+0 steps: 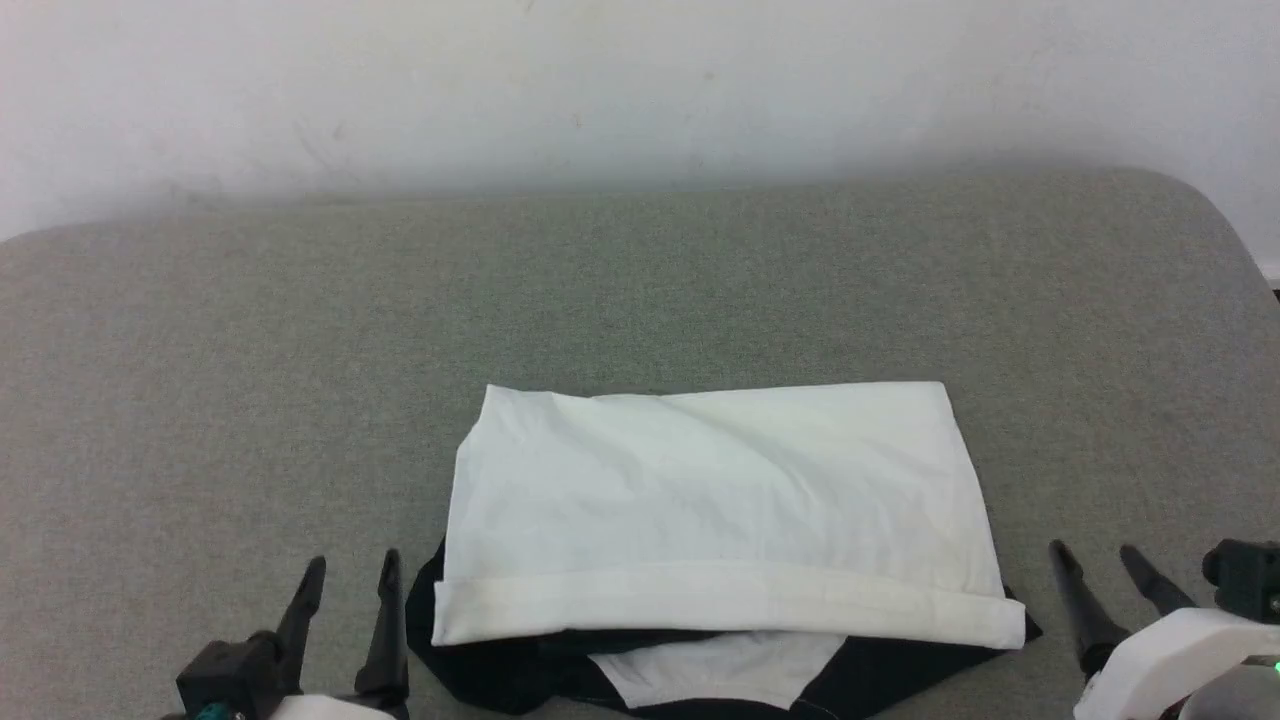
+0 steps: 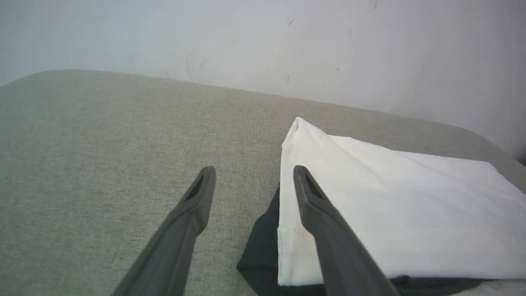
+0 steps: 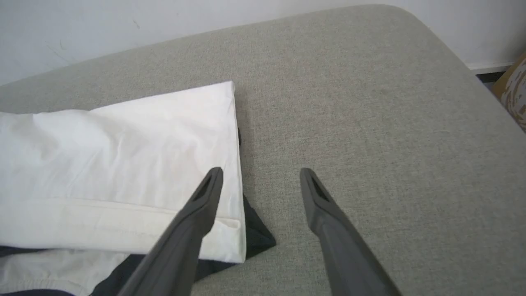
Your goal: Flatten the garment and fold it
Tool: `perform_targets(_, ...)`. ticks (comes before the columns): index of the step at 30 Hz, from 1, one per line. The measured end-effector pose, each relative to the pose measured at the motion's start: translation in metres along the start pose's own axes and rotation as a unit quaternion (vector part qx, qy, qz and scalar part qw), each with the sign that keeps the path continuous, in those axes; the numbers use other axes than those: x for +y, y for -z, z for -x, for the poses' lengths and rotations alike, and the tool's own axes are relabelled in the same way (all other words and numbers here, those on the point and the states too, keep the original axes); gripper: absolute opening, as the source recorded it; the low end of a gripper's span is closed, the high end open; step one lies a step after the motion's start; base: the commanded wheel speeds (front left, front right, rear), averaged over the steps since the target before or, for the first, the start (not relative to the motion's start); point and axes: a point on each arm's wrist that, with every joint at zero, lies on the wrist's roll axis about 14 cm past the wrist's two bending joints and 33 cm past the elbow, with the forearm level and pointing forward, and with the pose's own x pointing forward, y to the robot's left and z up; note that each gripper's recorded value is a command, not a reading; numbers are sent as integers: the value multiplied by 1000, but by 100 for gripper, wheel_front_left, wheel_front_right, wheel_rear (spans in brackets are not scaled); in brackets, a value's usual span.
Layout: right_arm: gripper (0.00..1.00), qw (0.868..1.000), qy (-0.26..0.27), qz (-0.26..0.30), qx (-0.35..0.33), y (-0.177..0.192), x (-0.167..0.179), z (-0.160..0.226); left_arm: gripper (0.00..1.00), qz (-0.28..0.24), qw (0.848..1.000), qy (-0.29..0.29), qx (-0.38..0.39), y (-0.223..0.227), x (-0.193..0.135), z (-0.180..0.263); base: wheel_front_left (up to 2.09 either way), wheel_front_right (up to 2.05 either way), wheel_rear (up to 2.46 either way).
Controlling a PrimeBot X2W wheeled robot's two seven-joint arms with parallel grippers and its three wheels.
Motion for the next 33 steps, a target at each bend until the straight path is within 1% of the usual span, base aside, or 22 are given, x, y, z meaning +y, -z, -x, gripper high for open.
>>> perform_targets(4, 100, 998, -3, -15, -58, -20, 0, -5, 100, -21, 998, 6, -57, -26, -5, -11, 0, 0, 0)
perform_targets(7, 100, 997, -6, -28, -73, -24, 1, -13, 100, -35, 996, 9, -77, -37, -8, -19, 0, 0, 0)
perform_targets(9, 100, 997, -8, -41, -69, -22, 2, -20, 100, -45, 995, 11, -84, -40, -9, -25, 0, 0, 0)
perform_targets(11, 100, 997, -9, -58, -53, -15, 2, -27, 100, -53, 995, 12, -89, -44, -10, -30, 0, 0, 0)
perform_targets(14, 100, 996, -13, -84, -10, 3, 4, -39, 100, -60, 993, 12, -100, -50, -12, -36, 0, 0, 0)
perform_targets(19, 100, 990, -34, -122, 64, 27, 20, -58, 100, -59, 993, 10, -104, -52, -15, -41, 0, 0, 0)
perform_targets(24, 100, 979, -51, -135, 141, 50, 35, -70, 100, -55, 994, 7, -97, -46, -14, -44, 0, 0, 0)
perform_targets(29, 100, 971, -70, -131, 187, 55, 48, -77, 100, -54, 994, 5, -94, -44, -13, -44, 0, 0, 0)
perform_targets(30, 89, 969, -77, -132, 194, 55, 52, -78, 100, -53, 994, 3, -94, -44, -12, -44, 0, 0, 0)
perform_targets(31, 47, 967, -83, -133, 200, 56, 56, -78, 100, -52, 994, 1, -93, -43, -11, -44, 0, 0, 0)
perform_targets(32, 31, 966, -88, -133, 203, 56, 59, -78, 100, -50, 994, -1, -93, -43, -11, -43, 0, 0, 0)
perform_targets(33, 2, 966, -91, -132, 203, 56, 61, -78, 100, -49, 994, 0, -93, -43, -11, -43, 0, 0, 0)
